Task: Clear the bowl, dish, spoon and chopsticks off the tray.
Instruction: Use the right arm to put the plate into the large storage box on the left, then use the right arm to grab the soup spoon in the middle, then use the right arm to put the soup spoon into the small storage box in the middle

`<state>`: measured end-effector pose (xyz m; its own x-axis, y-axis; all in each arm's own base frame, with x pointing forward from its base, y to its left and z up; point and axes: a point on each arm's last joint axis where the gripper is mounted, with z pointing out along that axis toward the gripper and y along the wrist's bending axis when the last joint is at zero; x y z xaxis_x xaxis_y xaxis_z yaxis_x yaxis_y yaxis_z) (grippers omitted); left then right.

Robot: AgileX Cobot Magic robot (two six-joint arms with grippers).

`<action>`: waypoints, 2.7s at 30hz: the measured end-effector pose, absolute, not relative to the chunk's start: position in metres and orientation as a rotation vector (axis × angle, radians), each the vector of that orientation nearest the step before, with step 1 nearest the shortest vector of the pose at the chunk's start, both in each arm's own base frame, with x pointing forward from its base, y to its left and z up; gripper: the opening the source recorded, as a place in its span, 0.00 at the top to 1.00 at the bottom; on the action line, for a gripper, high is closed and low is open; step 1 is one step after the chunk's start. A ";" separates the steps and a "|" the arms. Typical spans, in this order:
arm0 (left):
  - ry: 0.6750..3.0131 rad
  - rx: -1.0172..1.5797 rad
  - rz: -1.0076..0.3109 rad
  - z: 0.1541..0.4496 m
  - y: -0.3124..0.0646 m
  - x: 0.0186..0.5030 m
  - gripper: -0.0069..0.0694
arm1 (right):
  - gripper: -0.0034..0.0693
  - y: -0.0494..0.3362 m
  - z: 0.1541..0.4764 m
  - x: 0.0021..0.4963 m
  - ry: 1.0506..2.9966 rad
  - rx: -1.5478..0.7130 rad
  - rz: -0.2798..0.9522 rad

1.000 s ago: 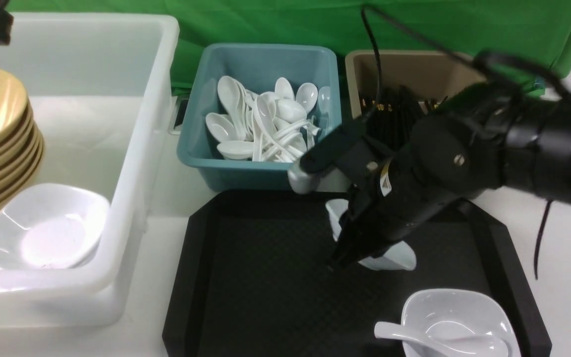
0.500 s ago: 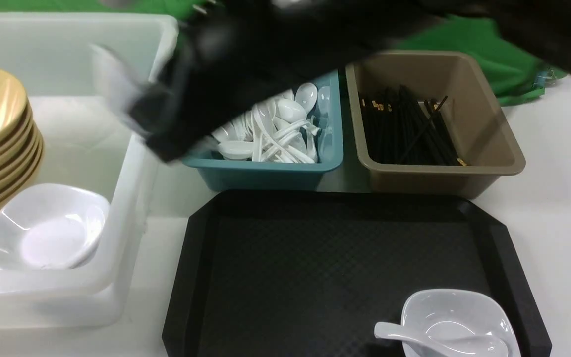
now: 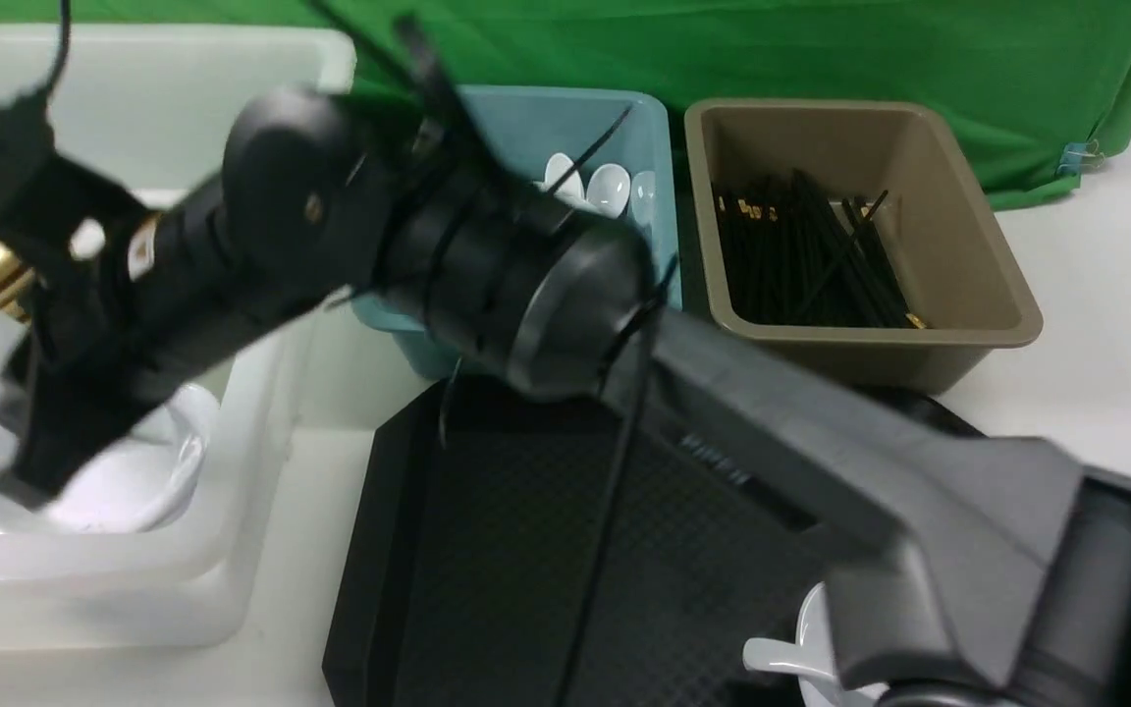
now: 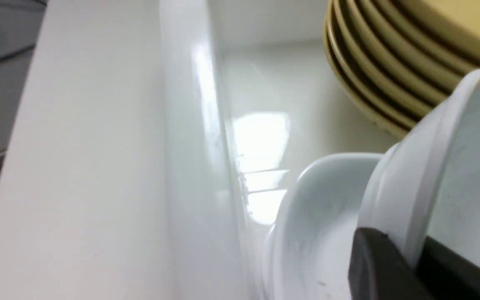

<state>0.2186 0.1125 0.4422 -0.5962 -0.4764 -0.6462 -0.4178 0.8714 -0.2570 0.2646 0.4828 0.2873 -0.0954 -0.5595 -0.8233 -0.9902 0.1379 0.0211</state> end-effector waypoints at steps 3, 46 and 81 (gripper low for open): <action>2.275 -0.637 -0.103 0.443 0.113 0.219 0.92 | 0.88 0.488 0.277 0.262 1.743 -1.531 0.779; 2.568 0.756 -0.416 0.348 -0.145 0.249 0.92 | 0.47 0.133 0.262 0.241 2.547 -1.207 0.208; 2.598 0.459 -0.100 0.325 -0.107 0.258 0.92 | 0.74 0.167 0.269 0.250 2.251 -1.250 0.218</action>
